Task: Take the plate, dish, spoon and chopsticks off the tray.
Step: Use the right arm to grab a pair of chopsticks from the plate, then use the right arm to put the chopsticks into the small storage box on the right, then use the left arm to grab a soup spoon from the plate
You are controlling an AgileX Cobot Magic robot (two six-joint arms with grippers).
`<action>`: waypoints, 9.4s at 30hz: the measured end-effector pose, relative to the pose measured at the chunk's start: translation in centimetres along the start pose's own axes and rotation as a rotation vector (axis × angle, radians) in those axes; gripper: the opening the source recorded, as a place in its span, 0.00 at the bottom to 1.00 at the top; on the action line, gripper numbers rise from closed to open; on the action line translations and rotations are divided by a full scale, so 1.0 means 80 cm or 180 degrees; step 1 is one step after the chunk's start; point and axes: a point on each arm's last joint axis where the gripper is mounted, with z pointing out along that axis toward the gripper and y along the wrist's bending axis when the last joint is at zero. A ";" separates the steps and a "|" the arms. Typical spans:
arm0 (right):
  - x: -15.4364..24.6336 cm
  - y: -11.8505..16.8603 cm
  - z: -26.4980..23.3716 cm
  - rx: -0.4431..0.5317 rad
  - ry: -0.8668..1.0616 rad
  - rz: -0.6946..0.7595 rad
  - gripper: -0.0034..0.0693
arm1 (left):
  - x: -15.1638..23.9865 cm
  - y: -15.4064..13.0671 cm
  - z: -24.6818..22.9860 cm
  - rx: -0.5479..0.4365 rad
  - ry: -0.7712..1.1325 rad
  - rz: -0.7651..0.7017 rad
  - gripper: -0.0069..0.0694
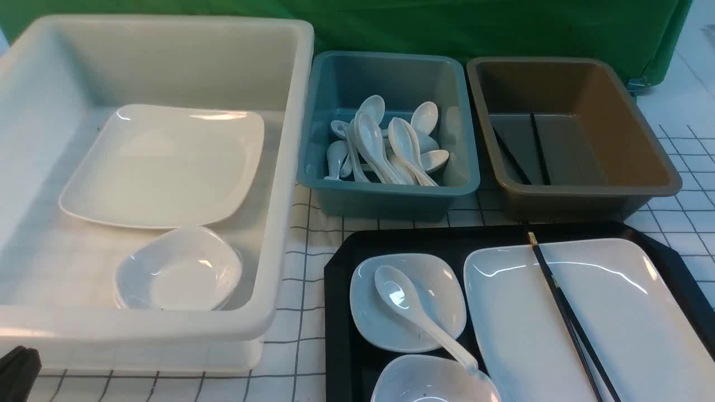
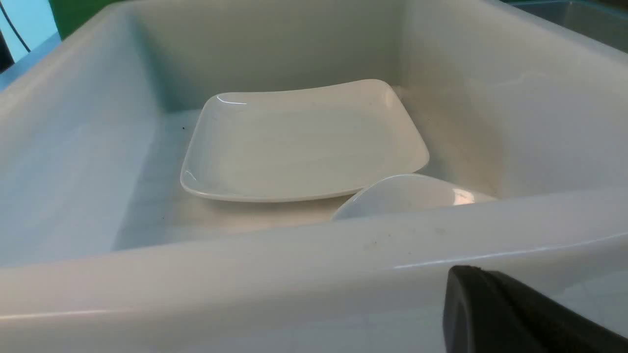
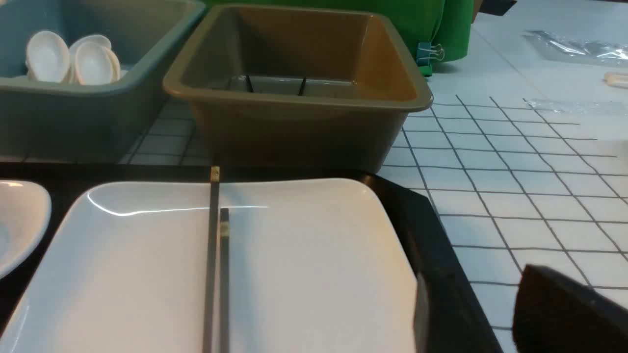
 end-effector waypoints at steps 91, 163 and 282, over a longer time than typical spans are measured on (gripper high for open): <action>-0.099 0.128 0.322 -0.0831 0.3937 -0.0512 0.67 | -0.212 -0.087 0.048 0.1795 0.2886 -0.0321 0.09; -0.212 0.118 0.332 -0.2163 0.3484 0.0463 0.12 | -0.242 -0.263 0.191 0.2411 0.1160 -0.0279 0.09; -0.295 0.046 0.035 -0.1851 0.1882 0.0019 0.24 | -0.088 -0.331 0.336 0.0834 0.4330 0.0024 0.12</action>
